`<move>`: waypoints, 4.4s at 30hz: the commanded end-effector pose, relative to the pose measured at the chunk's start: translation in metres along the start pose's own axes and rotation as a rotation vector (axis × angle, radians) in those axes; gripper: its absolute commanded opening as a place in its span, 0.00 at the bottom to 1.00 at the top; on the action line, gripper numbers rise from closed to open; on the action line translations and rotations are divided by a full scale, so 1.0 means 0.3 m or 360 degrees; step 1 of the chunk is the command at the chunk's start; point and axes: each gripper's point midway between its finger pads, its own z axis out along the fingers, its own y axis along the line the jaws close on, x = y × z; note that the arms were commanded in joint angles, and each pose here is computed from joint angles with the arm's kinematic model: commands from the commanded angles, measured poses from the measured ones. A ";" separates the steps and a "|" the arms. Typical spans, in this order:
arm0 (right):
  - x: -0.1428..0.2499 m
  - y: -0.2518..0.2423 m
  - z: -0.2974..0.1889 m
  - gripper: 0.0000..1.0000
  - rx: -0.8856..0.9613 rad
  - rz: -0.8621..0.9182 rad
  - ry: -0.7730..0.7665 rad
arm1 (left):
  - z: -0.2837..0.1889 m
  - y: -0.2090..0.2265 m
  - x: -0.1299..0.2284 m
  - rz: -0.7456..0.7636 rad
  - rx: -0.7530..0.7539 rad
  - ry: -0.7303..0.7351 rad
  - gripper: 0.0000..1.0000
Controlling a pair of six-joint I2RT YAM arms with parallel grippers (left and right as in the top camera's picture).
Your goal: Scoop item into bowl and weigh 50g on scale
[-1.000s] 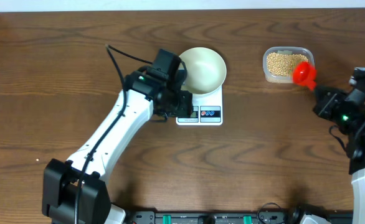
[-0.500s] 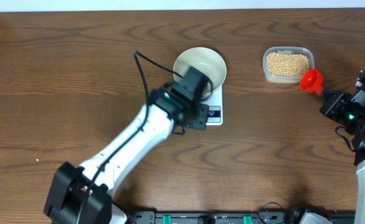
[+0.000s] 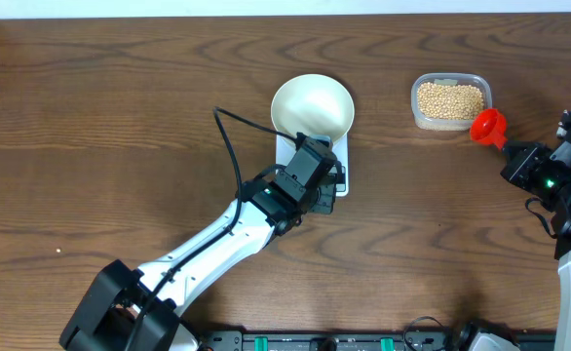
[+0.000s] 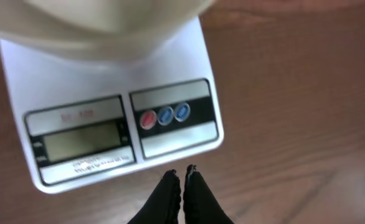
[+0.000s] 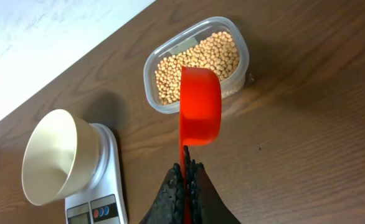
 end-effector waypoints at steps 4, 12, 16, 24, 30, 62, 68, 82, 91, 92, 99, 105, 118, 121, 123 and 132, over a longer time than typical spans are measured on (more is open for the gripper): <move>-0.024 0.014 -0.012 0.01 -0.0023 -0.0034 -0.0027 | 0.035 0.035 -0.016 0.0066 -0.0096 -0.0050 0.07; -0.019 0.013 -0.012 0.01 -0.0020 -0.0042 -0.0018 | 0.097 0.045 0.006 0.0079 -0.0116 -0.0013 0.07; -0.019 0.013 -0.012 0.01 -0.0021 -0.0042 -0.0017 | 0.120 0.044 0.005 0.0141 -0.0113 -0.0017 0.07; -0.019 0.013 -0.012 0.01 -0.0020 -0.0046 -0.0018 | 0.175 0.053 0.026 0.0206 -0.0126 0.0011 0.07; -0.019 0.013 -0.011 0.01 -0.0021 -0.0046 -0.0016 | 0.183 0.052 0.024 0.0294 -0.0123 0.0007 0.08; -0.015 0.012 -0.011 0.01 -0.0019 -0.0054 -0.0009 | 0.178 0.081 -0.030 0.0501 -0.0236 -0.0094 0.07; -0.014 0.011 -0.011 0.01 -0.0018 -0.0052 -0.0007 | 0.205 0.091 -0.009 0.0505 -0.0247 -0.0063 0.07; -0.014 0.011 -0.011 0.01 -0.0018 -0.0054 -0.0007 | 0.234 0.107 0.002 0.0501 -0.0261 -0.0044 0.08; -0.014 0.011 -0.011 0.01 -0.0018 -0.0064 -0.0007 | 0.252 0.152 0.005 0.0468 -0.0296 -0.0019 0.08; -0.014 0.011 -0.011 0.01 -0.0018 -0.0064 -0.0007 | 0.252 0.151 0.003 0.0467 -0.0295 -0.0022 0.08; -0.014 0.011 -0.011 0.01 -0.0018 -0.0065 -0.0007 | 0.253 0.144 0.008 0.0454 -0.0273 -0.0014 0.07; -0.014 0.011 -0.011 0.01 -0.0018 -0.0065 -0.0007 | 0.256 0.127 0.021 0.0449 -0.0221 0.0010 0.08; -0.014 0.011 -0.011 0.01 -0.0018 -0.0071 -0.0007 | 0.255 0.131 0.046 0.0441 -0.0231 0.0055 0.08; -0.014 0.012 -0.011 0.01 -0.0019 -0.0070 -0.0007 | 0.255 0.124 0.049 0.0448 -0.0227 0.0055 0.07; -0.014 0.011 -0.011 0.01 -0.0018 -0.0070 -0.0007 | 0.255 0.114 0.054 0.0460 -0.0220 0.0057 0.08; -0.014 0.011 -0.011 0.01 -0.0018 -0.0070 -0.0007 | 0.257 0.108 0.059 0.0470 -0.0222 0.0059 0.07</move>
